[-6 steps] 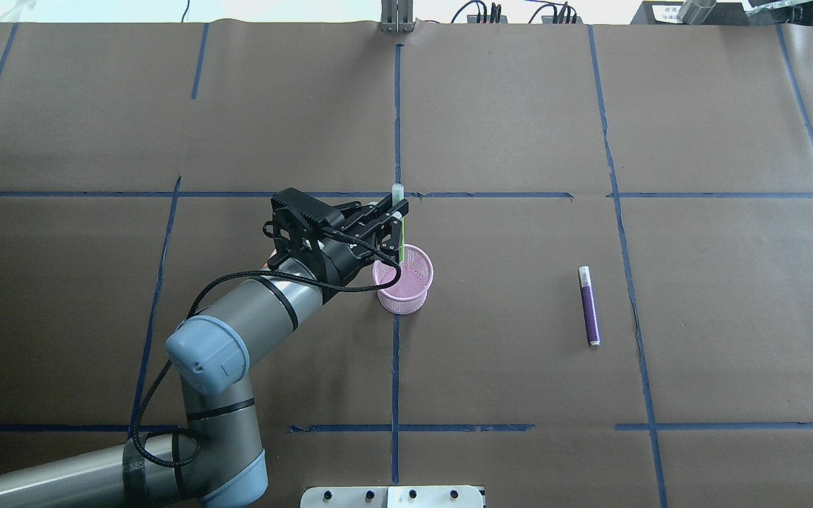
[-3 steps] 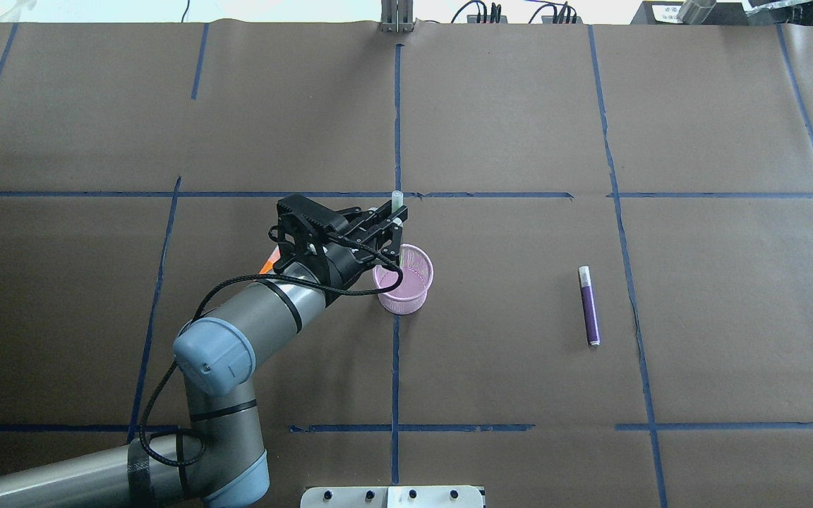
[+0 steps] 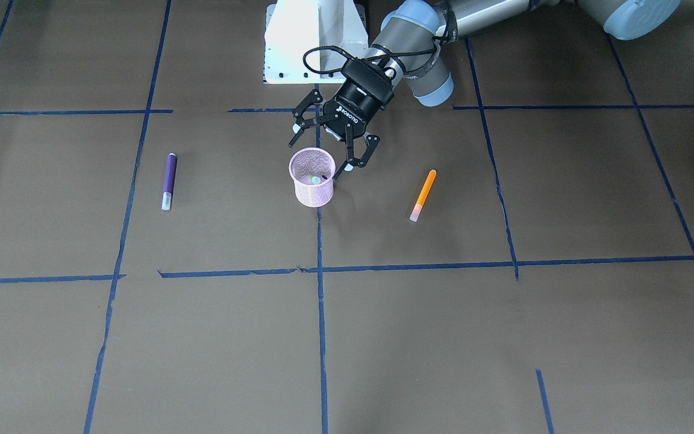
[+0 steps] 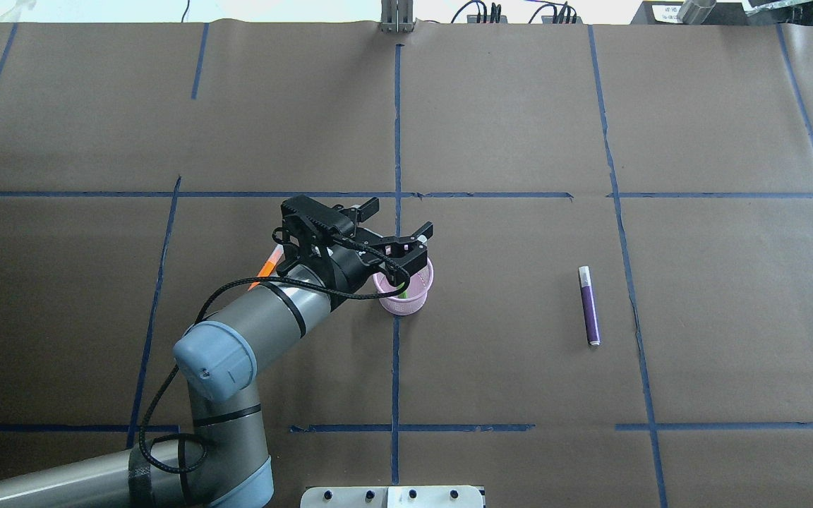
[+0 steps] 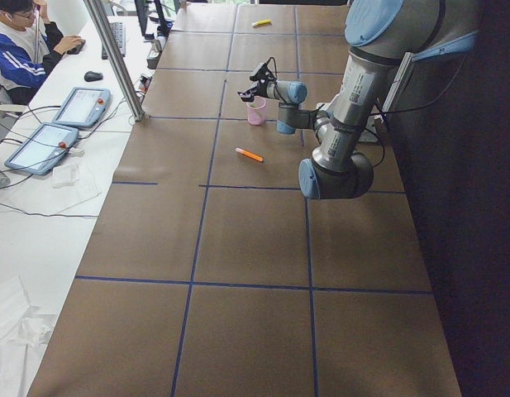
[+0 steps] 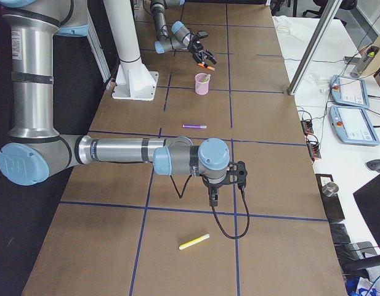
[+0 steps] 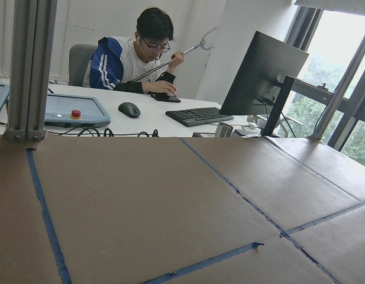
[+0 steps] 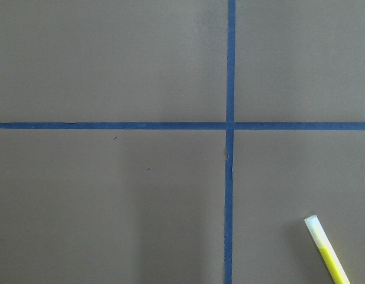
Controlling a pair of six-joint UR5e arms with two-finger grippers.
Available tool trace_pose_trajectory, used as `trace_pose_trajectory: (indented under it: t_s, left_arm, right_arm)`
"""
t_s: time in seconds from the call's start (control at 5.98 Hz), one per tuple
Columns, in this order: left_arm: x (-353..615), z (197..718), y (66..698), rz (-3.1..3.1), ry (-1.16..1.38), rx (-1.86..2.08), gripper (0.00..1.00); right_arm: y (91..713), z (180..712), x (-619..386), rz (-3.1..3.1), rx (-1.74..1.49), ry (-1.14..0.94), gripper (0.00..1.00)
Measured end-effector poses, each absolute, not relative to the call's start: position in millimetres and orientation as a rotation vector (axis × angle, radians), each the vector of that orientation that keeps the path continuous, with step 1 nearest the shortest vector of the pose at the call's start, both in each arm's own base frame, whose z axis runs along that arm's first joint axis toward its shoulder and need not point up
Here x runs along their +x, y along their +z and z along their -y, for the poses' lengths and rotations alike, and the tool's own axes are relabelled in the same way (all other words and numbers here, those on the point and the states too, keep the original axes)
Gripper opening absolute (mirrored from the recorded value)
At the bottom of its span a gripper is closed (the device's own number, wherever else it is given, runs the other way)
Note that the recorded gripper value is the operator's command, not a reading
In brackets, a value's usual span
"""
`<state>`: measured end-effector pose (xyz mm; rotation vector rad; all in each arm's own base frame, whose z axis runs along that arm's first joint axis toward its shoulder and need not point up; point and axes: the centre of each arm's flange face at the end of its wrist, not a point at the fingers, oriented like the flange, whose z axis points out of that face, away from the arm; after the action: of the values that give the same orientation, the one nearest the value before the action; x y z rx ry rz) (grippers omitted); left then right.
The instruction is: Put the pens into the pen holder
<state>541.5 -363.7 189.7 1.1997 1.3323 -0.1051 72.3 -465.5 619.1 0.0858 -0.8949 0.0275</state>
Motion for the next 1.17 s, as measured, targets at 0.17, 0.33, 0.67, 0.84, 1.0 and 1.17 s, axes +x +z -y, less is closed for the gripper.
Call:
trace_pose_trajectory:
  t_s: [0.17, 0.33, 0.67, 0.84, 1.0, 1.17]
  left_arm:
    - [531, 366, 182, -1.352, -0.097, 1.205, 1.0]
    - [519, 380, 179, -1.348, -0.069, 1.199, 1.0]
    - [493, 420, 173, -1.28, -0.026, 1.127, 1.0]
    - [479, 438, 169, -1.234, -0.031, 1.057, 1.0]
    - [464, 453, 167, -1.191, -0.029, 0.999, 1.0]
    - [454, 467, 171, -1.14, -0.014, 0.931, 1.0]
  right_arm:
    - [628, 465, 71, 0.889, 0.085, -0.001, 1.0]
    - [646, 464, 70, 0.885, 0.085, -0.059, 1.0]
    - [690, 461, 70, 0.875, 0.117, -0.166, 1.0]
    - [716, 459, 71, 0.845, 0.155, -0.2, 1.0]
    - [743, 454, 71, 0.814, 0.181, -0.221, 1.0]
    - [771, 447, 69, 0.8, 0.193, -0.233, 1.0]
